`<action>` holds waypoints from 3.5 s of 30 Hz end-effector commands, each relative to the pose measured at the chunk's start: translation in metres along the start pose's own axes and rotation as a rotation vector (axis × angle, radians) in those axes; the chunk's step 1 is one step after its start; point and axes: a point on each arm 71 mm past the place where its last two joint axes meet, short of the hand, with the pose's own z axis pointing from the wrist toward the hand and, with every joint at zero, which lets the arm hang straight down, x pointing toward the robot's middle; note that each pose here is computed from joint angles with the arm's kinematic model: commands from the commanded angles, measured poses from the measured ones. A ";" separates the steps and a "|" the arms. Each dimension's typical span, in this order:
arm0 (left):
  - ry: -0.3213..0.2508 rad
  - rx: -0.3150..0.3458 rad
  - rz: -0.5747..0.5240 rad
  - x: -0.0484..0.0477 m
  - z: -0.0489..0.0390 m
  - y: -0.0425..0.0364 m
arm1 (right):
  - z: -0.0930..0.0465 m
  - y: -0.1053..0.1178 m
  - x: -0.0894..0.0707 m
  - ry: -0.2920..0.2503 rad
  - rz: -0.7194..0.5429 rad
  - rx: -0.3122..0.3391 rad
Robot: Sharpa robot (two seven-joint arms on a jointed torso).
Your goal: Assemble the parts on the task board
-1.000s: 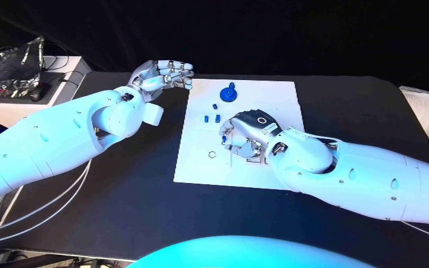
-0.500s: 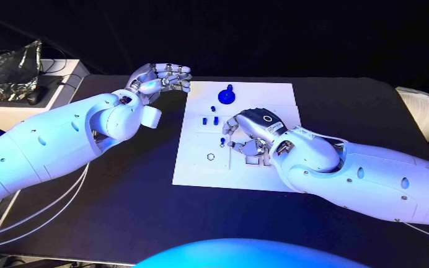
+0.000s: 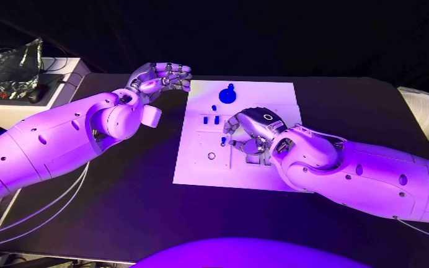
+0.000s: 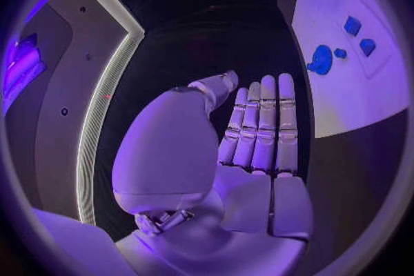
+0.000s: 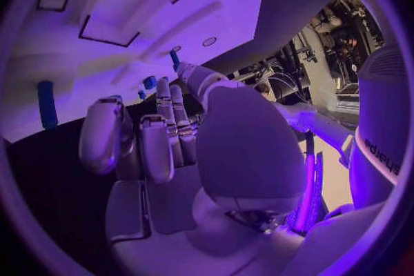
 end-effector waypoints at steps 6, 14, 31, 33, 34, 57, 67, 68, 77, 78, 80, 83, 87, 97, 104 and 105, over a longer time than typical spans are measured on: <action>0.017 0.006 -0.006 0.0022 0.0000 -0.0008 | 0.006 0.003 0.004 0.037 -0.020 -0.009; 0.017 0.007 -0.006 0.0021 -0.0002 -0.0010 | 0.011 0.005 0.007 0.041 -0.032 -0.013; 0.016 0.006 -0.004 0.0016 -0.0007 -0.0013 | 0.015 0.008 0.011 0.071 -0.042 -0.020; 0.015 0.006 -0.004 0.0015 -0.0008 -0.0013 | 0.015 0.009 0.011 0.069 -0.042 -0.021; 0.015 0.006 -0.004 0.0014 -0.0008 -0.0013 | 0.015 0.009 0.011 0.069 -0.041 -0.022; 0.013 0.004 -0.003 0.0007 -0.0012 -0.0014 | 0.017 0.010 0.013 0.069 -0.048 -0.017; 0.011 0.003 -0.002 -0.0004 -0.0016 -0.0013 | 0.018 0.010 0.015 0.085 -0.066 -0.014; 0.011 0.002 -0.002 -0.0005 -0.0016 -0.0013 | 0.018 0.010 0.015 0.086 -0.067 -0.015; 0.011 0.002 -0.002 -0.0007 -0.0017 -0.0014 | 0.017 0.012 0.016 0.092 -0.073 -0.023; 0.011 0.002 -0.002 -0.0007 -0.0017 -0.0014 | 0.017 0.012 0.016 0.089 -0.072 -0.024; 0.011 0.002 -0.002 -0.0008 -0.0017 -0.0013 | 0.016 0.012 0.016 0.080 -0.070 -0.025; 0.010 0.002 -0.002 -0.0008 -0.0017 -0.0013 | 0.016 0.013 0.014 0.063 -0.064 -0.029; 0.011 0.002 -0.002 -0.0008 -0.0017 -0.0013 | 0.015 0.014 0.013 0.045 -0.055 -0.037; 0.011 0.002 -0.002 -0.0010 -0.0021 -0.0015 | 0.014 0.013 0.014 0.054 -0.054 -0.038; 0.012 0.001 -0.002 -0.0010 -0.0023 -0.0017 | 0.015 0.012 0.015 0.061 -0.058 -0.034; 0.013 0.001 -0.002 -0.0010 -0.0024 -0.0017 | 0.015 0.012 0.015 0.063 -0.059 -0.035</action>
